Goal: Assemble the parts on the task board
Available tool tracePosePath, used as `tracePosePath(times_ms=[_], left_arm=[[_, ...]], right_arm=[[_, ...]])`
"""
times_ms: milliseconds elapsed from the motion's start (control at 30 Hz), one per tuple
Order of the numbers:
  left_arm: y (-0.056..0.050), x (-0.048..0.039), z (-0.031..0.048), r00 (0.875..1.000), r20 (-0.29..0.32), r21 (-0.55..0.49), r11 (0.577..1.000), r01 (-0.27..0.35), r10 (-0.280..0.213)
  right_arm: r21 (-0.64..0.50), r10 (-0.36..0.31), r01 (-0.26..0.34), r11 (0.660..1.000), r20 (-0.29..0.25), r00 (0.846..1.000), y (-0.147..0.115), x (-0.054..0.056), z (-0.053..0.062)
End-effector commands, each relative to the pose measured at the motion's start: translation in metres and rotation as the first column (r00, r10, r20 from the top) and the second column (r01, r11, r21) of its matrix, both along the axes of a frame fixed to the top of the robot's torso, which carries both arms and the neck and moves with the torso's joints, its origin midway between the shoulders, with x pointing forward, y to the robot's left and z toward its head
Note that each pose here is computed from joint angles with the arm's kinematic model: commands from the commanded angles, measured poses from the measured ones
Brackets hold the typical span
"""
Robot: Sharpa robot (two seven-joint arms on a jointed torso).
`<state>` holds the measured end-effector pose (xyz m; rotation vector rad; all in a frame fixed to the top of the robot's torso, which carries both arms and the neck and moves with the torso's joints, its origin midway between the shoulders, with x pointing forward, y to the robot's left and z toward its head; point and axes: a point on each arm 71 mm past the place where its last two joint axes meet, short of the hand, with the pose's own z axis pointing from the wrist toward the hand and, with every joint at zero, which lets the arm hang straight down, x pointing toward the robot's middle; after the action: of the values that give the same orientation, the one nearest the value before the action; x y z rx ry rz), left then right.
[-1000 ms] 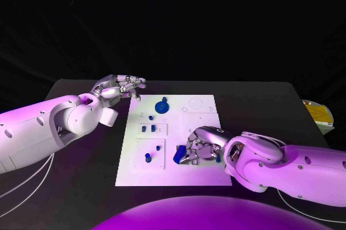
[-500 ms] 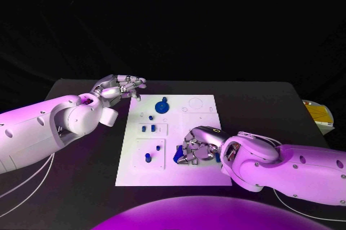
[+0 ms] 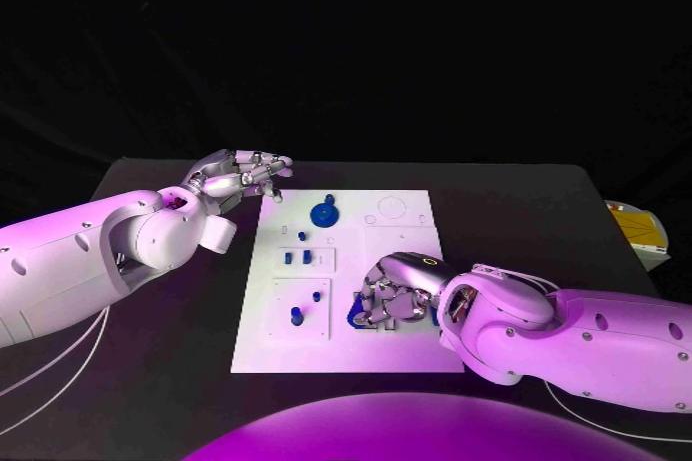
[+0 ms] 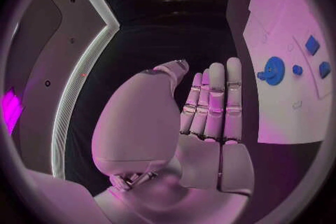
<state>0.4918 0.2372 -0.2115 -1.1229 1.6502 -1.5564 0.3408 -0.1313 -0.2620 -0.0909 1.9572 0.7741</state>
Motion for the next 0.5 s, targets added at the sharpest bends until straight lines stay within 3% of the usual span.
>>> tracePosePath(times_ms=[33, 500], left_arm=[[-0.0025, -0.0005, 0.0010, 1.000, 0.002, -0.013, 1.000, 0.017, -0.017], [-0.0017, -0.0005, 0.0005, 1.000, -0.001, -0.011, 1.000, 0.017, -0.017]], right_arm=[[-0.023, 0.012, -0.012, 1.000, 0.022, 1.000, 0.0002, 0.0000, 0.0000], [-0.042, 0.008, -0.007, 0.999, 0.027, 1.000, -0.0075, 0.0000, -0.0002]])
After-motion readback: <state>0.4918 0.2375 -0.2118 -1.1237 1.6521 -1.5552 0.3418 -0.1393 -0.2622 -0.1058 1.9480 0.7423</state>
